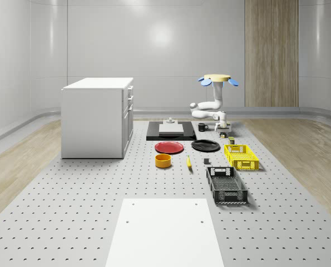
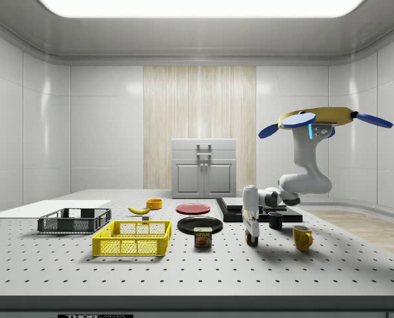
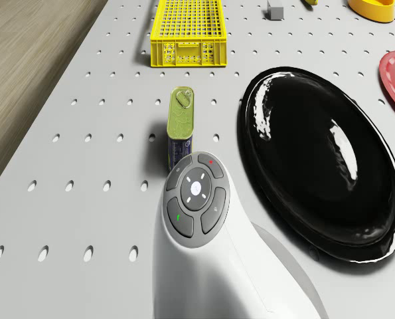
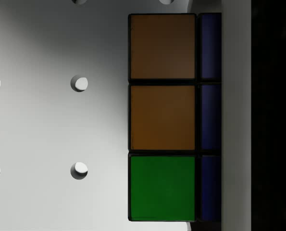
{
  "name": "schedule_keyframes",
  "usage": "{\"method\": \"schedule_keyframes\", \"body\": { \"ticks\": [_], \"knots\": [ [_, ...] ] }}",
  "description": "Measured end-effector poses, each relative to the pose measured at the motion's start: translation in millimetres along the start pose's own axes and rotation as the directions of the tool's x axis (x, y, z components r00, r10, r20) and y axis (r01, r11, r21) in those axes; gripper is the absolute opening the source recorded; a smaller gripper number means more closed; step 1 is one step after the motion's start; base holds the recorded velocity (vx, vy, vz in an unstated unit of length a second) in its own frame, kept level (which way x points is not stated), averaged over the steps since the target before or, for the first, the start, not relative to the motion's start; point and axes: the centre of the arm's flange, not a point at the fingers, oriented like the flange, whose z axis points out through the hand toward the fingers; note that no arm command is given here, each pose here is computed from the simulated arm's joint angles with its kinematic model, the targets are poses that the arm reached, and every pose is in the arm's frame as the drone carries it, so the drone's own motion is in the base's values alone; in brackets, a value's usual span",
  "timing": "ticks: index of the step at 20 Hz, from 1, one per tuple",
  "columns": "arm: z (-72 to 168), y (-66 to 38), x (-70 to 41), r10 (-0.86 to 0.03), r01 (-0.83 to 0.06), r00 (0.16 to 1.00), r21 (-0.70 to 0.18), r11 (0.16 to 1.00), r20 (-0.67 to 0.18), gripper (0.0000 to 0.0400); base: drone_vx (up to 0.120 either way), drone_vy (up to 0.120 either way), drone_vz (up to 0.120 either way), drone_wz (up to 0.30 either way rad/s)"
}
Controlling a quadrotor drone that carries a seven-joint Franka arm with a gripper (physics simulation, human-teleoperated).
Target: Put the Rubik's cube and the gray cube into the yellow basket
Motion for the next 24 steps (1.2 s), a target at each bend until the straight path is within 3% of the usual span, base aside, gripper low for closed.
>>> {"method": "schedule_keyframes", "body": {
  "ticks": [7, 13, 21, 24],
  "knots": [
    [-12, 0.0, 0.0, 0.0, 0.0, 1.0, 0.0, 1.0, 0.0, 0.0326, 0.0, 0.0, 0.011, 0.0],
    [-31, 0.0, -0.1, 0.0, 0.0, 1.0, 0.0, 1.0, 0.0, 0.0325, 0.0, 0.0, 0.12, 0.0],
    [-38, 0.0, -0.1, 0.0, 0.0, 1.0, 0.0, 1.0, 0.0, 0.0325, 0.0, 0.0, 0.12, 0.0],
    [-39, 0.0, -0.1, 0.0, 0.0, 1.0, 0.0, 1.0, 0.0, 0.0325, 0.107, 0.0, 0.067, 0.0]
  ]
}}
